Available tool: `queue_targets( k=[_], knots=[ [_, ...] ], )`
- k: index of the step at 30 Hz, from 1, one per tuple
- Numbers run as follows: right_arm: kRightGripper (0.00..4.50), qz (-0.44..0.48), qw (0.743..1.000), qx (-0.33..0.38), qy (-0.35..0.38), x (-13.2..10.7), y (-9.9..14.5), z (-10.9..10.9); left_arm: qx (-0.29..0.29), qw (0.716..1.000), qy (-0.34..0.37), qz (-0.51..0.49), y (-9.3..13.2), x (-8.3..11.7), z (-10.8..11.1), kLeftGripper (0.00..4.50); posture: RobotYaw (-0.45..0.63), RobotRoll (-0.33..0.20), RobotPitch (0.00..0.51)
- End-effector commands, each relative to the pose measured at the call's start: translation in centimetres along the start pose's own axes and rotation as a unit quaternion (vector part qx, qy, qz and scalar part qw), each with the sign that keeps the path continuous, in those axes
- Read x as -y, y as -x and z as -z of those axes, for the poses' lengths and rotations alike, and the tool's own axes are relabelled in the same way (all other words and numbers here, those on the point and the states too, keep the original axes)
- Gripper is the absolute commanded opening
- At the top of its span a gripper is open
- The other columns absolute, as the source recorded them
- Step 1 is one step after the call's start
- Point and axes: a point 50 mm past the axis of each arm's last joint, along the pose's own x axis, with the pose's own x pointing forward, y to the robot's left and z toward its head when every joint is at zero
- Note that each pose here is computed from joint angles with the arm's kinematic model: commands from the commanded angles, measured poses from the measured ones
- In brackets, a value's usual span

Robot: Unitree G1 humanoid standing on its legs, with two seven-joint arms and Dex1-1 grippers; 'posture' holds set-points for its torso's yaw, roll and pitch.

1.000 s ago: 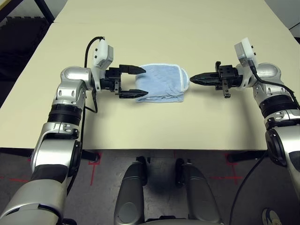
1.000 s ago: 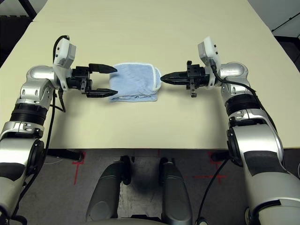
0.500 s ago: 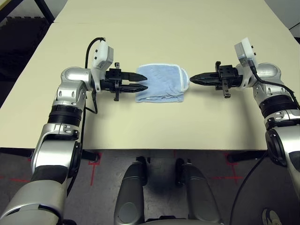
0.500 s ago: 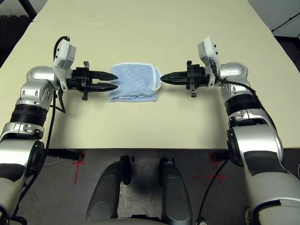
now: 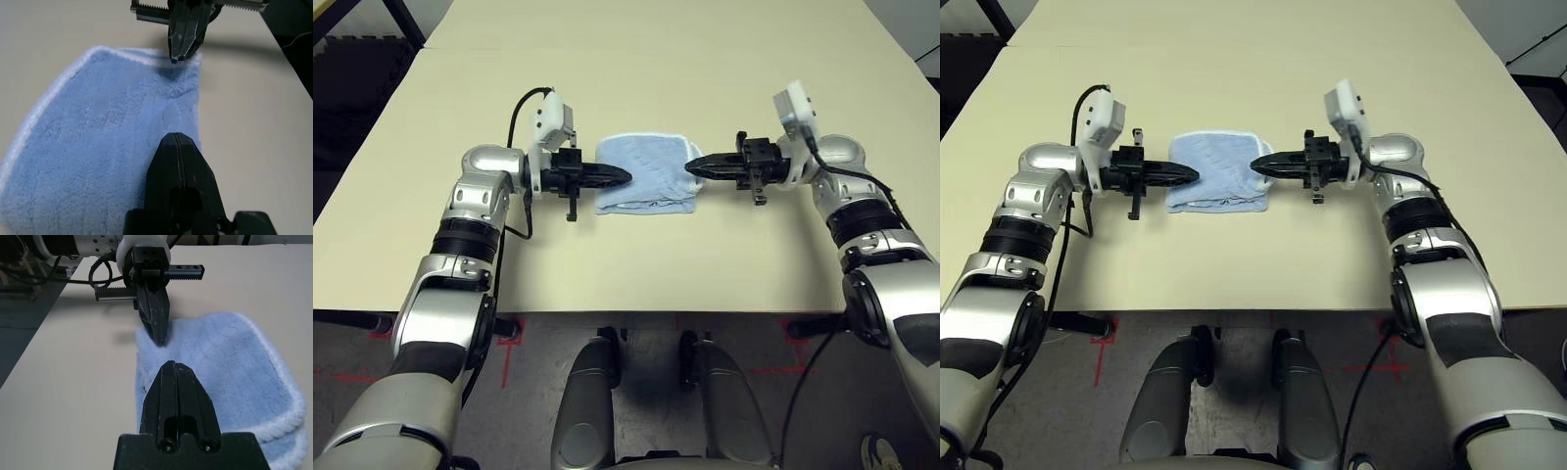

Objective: Fold the towel and set it aside.

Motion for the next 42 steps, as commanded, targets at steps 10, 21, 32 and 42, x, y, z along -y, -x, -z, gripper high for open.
queue_targets(
  k=[10,21,32,42],
  knots=[
    [0.00,0.027,0.993,-0.096,-0.060,-2.4,2.6,5.5,-0.062,0.998,0.028,0.000,1.7,0.1,2.9,0.01,-0.01,0.000,0.235],
    [0.00,0.030,0.998,-0.035,-0.040,-1.2,2.0,3.3,-0.036,0.999,0.016,-0.008,2.9,-0.5,1.5,0.01,0.00,0.000,0.237],
    [0.00,0.088,0.996,0.020,-0.027,2.4,0.5,-2.2,0.053,0.998,-0.017,-0.044,1.5,-2.7,-4.9,0.01,0.00,0.000,0.235],
    [0.00,0.141,0.987,-0.051,-0.055,2.5,-1.9,-0.4,0.002,0.992,0.036,-0.117,-0.9,-3.1,-1.6,0.01,0.00,0.000,0.236]
  ],
)
